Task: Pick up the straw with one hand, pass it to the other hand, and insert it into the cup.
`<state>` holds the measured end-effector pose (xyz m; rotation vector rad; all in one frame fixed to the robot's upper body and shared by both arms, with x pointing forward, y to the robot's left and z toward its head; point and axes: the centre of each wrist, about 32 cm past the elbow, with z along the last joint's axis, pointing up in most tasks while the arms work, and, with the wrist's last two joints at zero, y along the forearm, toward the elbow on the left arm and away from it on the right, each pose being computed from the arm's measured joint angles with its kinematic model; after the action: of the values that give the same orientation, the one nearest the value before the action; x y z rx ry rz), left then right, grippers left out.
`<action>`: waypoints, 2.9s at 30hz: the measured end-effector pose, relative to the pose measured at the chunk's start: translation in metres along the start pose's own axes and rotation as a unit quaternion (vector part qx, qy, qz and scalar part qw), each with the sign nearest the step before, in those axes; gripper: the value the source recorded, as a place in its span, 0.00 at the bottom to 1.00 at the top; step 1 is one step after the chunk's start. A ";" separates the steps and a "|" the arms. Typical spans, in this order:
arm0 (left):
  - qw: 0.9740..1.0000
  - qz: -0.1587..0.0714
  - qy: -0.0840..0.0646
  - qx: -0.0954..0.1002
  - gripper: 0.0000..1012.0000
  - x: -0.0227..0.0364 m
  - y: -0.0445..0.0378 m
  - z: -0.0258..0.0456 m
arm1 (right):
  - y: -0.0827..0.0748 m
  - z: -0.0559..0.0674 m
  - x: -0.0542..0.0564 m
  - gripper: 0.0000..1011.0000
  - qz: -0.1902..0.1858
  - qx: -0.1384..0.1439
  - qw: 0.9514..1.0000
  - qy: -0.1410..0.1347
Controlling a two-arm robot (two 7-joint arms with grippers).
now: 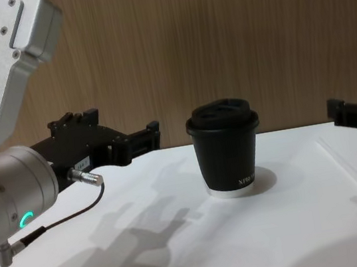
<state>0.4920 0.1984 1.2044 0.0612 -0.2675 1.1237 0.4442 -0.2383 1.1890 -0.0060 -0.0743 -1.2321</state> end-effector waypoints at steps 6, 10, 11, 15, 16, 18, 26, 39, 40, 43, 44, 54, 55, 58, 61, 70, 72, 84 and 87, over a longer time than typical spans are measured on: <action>1.000 0.000 0.000 0.000 0.99 0.0000 0.0000 0.0000 | 0.001 0.001 0.000 0.99 0.005 -0.024 1.000 -0.008; 1.000 0.000 0.000 0.000 0.99 0.0000 0.0000 0.0000 | 0.001 0.002 0.000 0.99 0.011 -0.036 0.999 -0.010; 1.000 0.000 0.000 0.000 0.99 0.0000 0.0000 0.0000 | 0.001 0.002 -0.001 0.99 0.013 -0.042 0.999 -0.011; 1.000 0.000 0.000 0.000 0.99 0.0000 0.0000 0.0000 | 0.002 0.002 -0.001 0.99 0.019 -0.049 0.999 -0.010; 1.000 0.000 0.000 0.000 0.99 0.0000 0.0000 0.0000 | 0.002 0.003 -0.002 0.99 0.021 -0.054 0.998 -0.009; 1.000 0.000 0.000 0.000 0.99 0.0000 0.0000 0.0000 | 0.003 0.003 -0.003 0.99 0.023 -0.057 0.998 -0.008; 1.000 0.000 0.000 0.000 0.99 0.0000 0.0000 0.0000 | 0.006 0.001 -0.006 0.99 0.026 -0.075 0.997 0.001; 1.000 0.000 0.000 0.000 0.99 0.0000 0.0000 0.0000 | 0.013 -0.006 -0.012 0.99 -0.010 -0.097 0.995 0.012; 1.000 0.000 0.000 0.000 0.99 0.0000 0.0000 0.0000 | 0.013 -0.006 -0.012 0.99 -0.013 -0.098 0.995 0.011; 1.000 0.000 0.000 0.000 0.99 0.0000 0.0000 0.0000 | 0.015 -0.008 -0.013 0.99 -0.024 -0.102 0.994 0.012; 1.000 0.000 0.000 0.000 0.99 0.0000 0.0000 0.0000 | 0.015 -0.009 -0.013 0.99 -0.027 -0.104 0.994 0.013; 1.000 0.000 0.000 0.000 0.99 0.0000 0.0000 0.0000 | 0.020 -0.015 -0.014 0.99 -0.050 -0.114 0.992 0.013; 1.000 0.000 0.000 0.000 0.99 0.0000 0.0000 0.0000 | 0.021 -0.016 -0.014 0.99 -0.052 -0.115 0.992 0.012; 1.000 0.000 0.000 0.000 0.99 0.0000 0.0000 0.0000 | 0.022 -0.018 -0.013 0.99 -0.055 -0.118 0.991 0.011; 1.000 0.000 0.000 0.000 0.99 0.0000 0.0000 0.0000 | 0.023 -0.020 -0.013 0.99 -0.058 -0.120 0.991 0.007; 1.000 0.000 0.000 0.000 0.99 0.0000 0.0000 0.0000 | 0.025 -0.026 -0.010 0.99 -0.063 -0.126 0.990 -0.004; 1.000 0.000 0.000 0.000 0.99 0.0000 0.0000 0.0000 | 0.026 -0.026 -0.009 0.99 -0.063 -0.127 0.990 -0.006; 1.000 0.000 0.000 0.000 0.99 0.0000 0.0000 0.0000 | 0.027 -0.029 -0.007 0.99 -0.062 -0.131 0.989 -0.017; 1.000 0.000 0.000 0.000 0.99 0.0000 0.0000 0.0000 | 0.027 -0.030 -0.006 0.99 -0.061 -0.132 0.989 -0.017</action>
<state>0.4920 0.1984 1.2044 0.0611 -0.2676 1.1237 0.4691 -0.2247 1.1599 -0.2569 0.0595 -1.3575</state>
